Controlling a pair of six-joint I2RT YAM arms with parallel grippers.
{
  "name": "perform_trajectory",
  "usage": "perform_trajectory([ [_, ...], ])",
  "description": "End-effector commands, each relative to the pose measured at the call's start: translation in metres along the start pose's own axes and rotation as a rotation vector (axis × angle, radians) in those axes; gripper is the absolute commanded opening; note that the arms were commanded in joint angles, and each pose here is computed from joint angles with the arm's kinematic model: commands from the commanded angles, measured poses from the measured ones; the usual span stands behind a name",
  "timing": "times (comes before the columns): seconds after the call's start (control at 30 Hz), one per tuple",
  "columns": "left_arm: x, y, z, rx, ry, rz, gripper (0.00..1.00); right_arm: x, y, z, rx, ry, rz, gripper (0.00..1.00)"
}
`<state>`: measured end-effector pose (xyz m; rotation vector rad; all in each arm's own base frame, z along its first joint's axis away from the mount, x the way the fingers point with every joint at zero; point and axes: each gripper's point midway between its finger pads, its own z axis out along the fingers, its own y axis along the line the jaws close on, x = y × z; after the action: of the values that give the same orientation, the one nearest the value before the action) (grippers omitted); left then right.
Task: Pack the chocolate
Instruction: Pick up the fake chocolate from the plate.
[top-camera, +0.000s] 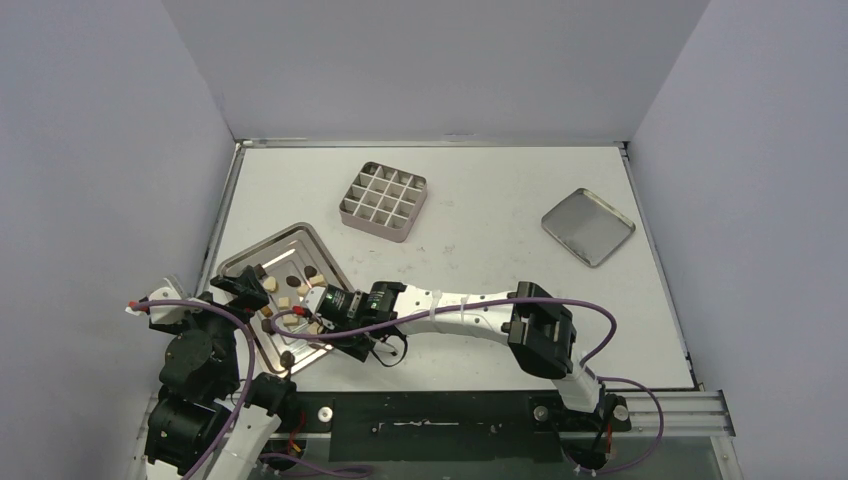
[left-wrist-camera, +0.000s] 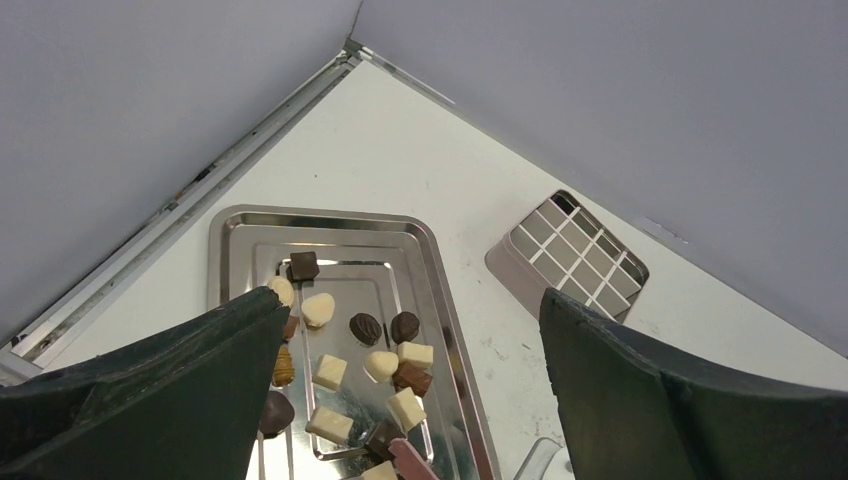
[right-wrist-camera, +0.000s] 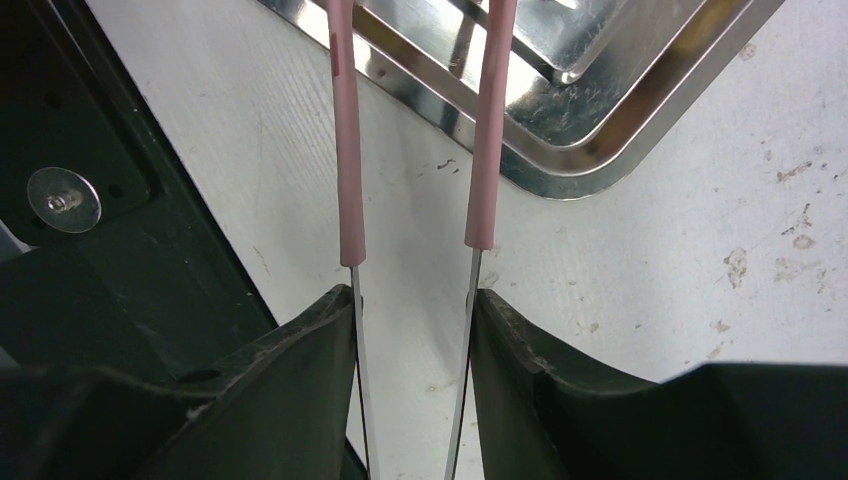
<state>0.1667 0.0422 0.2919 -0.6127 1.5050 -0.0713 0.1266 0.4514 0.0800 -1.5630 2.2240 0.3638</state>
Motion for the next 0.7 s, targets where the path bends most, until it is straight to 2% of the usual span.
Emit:
perform_trajectory([
  [0.0, -0.015, -0.001, -0.004, 0.000, -0.037, -0.032, 0.97, -0.021, 0.015, -0.028, -0.060, -0.094, -0.013, 0.42],
  [0.2, -0.015, -0.001, -0.004, 0.001, -0.035, -0.032, 0.97, -0.019, 0.014, -0.028, -0.048, -0.091, -0.014, 0.42],
  [0.4, -0.015, -0.001, -0.004, 0.002, -0.037, -0.033, 0.97, -0.015, -0.003, -0.021, 0.059, -0.052, -0.001, 0.42],
  [0.67, -0.015, -0.001, -0.004, 0.001, -0.035, -0.031, 0.97, -0.024, -0.001, -0.018, 0.058, -0.073, -0.002, 0.38],
])
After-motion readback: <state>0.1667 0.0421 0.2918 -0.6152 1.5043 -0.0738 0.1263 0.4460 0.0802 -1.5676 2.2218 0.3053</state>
